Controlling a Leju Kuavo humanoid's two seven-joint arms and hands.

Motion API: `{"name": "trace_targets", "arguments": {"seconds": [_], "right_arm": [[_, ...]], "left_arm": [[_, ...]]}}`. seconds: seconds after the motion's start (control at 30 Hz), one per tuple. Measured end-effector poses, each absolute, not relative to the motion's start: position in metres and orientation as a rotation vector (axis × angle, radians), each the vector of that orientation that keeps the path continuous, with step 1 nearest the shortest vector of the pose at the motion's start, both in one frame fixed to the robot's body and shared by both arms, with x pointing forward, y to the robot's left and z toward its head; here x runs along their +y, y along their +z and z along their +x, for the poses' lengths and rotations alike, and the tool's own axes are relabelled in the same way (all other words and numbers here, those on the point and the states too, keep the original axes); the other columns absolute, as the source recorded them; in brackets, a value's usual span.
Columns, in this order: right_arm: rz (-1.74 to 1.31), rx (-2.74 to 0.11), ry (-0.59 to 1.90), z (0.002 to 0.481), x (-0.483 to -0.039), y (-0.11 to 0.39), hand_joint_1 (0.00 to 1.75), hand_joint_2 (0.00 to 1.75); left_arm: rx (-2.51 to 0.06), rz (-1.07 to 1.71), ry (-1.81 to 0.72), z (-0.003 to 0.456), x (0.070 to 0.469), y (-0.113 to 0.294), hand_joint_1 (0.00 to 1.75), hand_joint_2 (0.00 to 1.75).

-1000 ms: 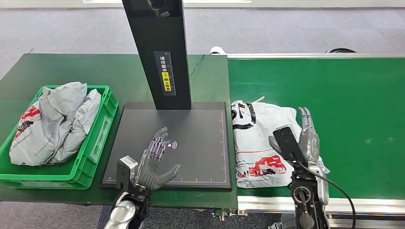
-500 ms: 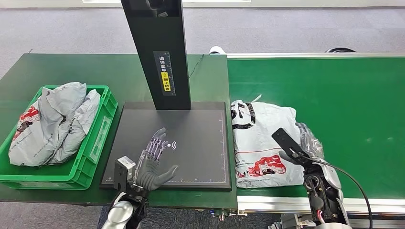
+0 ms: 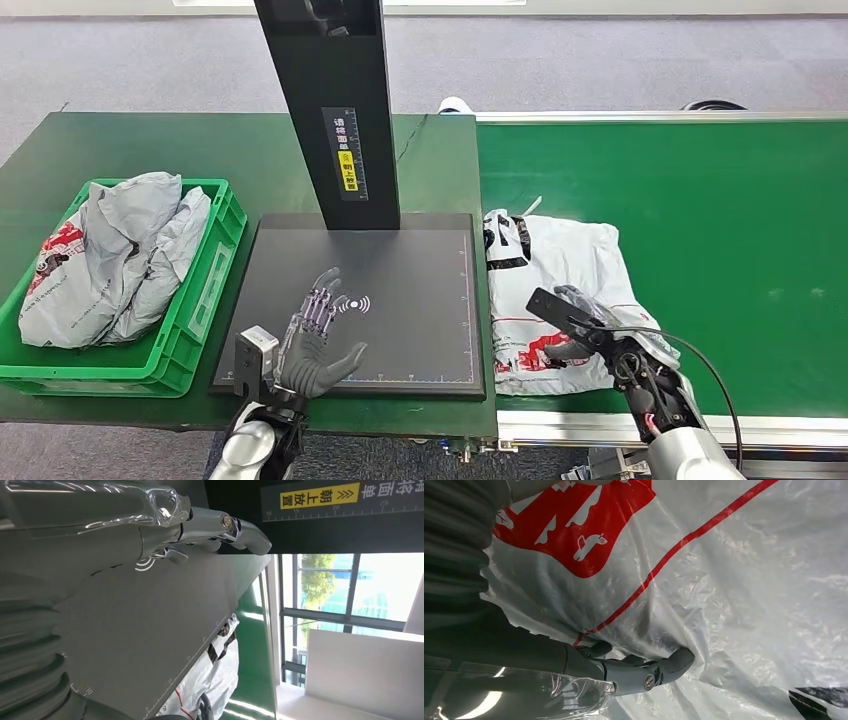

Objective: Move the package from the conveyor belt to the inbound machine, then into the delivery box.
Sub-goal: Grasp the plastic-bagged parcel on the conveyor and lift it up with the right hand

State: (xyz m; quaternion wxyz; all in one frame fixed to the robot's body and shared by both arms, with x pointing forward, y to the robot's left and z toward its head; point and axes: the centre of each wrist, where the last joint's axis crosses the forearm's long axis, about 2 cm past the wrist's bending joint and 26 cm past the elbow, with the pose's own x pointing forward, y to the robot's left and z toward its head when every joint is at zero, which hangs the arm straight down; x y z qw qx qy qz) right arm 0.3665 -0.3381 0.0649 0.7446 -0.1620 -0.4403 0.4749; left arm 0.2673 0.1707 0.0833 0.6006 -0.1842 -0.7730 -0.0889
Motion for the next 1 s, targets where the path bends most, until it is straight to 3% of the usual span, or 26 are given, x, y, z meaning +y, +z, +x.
{"name": "trace_targets", "arguments": {"seconds": [0.1, 0.13, 0.67, 1.0], "right_arm": [[-0.364, -0.936, 1.066, 0.369, -0.336, 0.065, 1.69, 1.75], [-0.371, -0.927, 1.075, 0.369, -0.335, 0.065, 1.75, 1.75], [-0.505, -0.942, 1.191, 0.383, -0.313, 0.077, 1.75, 1.75], [-0.600, -1.371, 0.991, 0.385, -0.288, 0.102, 1.75, 1.75]], "left_arm": [[-1.787, -0.424, -0.206, 0.267, 0.171, 0.083, 0.00, 1.75], [-1.786, -0.422, -0.205, 0.267, 0.171, 0.083, 0.00, 1.75], [-1.795, -0.383, -0.172, 0.256, 0.176, 0.083, 0.00, 1.75], [-1.801, -0.355, -0.138, 0.241, 0.184, 0.084, 0.00, 1.75]]}}
